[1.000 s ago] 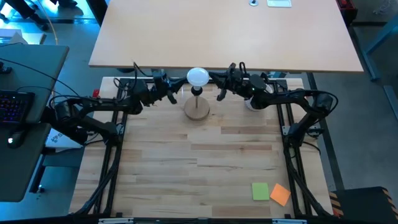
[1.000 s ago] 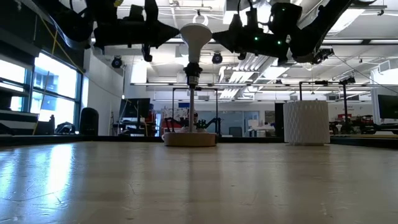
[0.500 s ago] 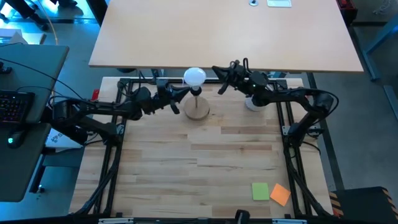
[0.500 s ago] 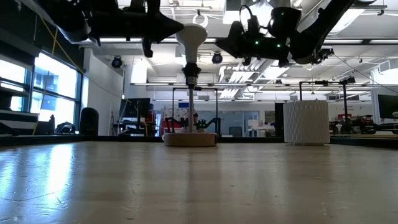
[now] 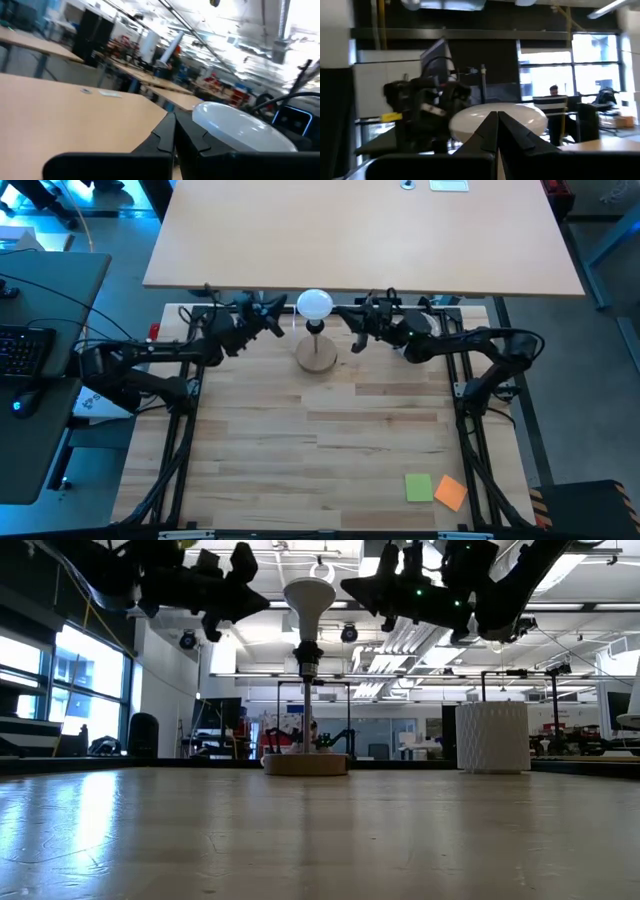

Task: Screw lightbulb
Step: Remove the lightbulb from the brown lamp

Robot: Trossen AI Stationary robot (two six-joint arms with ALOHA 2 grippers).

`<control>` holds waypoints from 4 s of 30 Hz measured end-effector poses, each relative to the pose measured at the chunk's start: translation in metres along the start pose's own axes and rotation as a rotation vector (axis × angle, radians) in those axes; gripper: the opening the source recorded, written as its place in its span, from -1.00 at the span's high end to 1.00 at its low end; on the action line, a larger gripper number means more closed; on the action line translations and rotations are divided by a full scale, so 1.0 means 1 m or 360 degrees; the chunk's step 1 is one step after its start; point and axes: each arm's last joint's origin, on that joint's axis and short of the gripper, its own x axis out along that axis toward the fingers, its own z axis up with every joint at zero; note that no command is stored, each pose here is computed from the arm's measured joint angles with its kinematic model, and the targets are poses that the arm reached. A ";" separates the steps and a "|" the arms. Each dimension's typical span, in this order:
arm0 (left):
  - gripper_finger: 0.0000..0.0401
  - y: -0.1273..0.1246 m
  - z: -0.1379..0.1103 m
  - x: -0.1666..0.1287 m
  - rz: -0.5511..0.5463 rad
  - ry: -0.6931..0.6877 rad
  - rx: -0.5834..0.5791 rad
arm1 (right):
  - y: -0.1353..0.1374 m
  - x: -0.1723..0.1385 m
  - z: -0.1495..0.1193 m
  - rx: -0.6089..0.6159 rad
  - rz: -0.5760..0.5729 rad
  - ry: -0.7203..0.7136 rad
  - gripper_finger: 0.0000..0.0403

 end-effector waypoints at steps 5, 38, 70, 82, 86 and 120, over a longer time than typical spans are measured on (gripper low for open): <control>1.00 -0.004 -0.006 0.012 -0.0118 -0.0021 -0.0087 | -0.004 0.008 -0.007 0.0025 -0.0120 0.0027 1.00; 1.00 -0.019 -0.004 0.000 0.0010 0.0043 0.0045 | 0.002 0.003 -0.010 0.0227 -0.0035 -0.0004 1.00; 1.00 -0.060 -0.009 -0.037 -0.0080 0.0263 0.0220 | -0.014 0.017 -0.001 0.0015 -0.0123 0.0112 1.00; 1.00 -0.056 -0.009 -0.052 -0.0014 0.0473 0.0252 | -0.010 0.017 -0.008 0.0035 -0.0080 0.0205 1.00; 1.00 -0.055 -0.006 -0.056 -0.0002 0.0507 0.0237 | -0.010 0.017 -0.008 0.0036 -0.0079 0.0206 1.00; 1.00 -0.053 -0.008 -0.059 0.0005 0.0560 0.0301 | -0.011 0.015 -0.018 0.0029 -0.0094 0.0381 1.00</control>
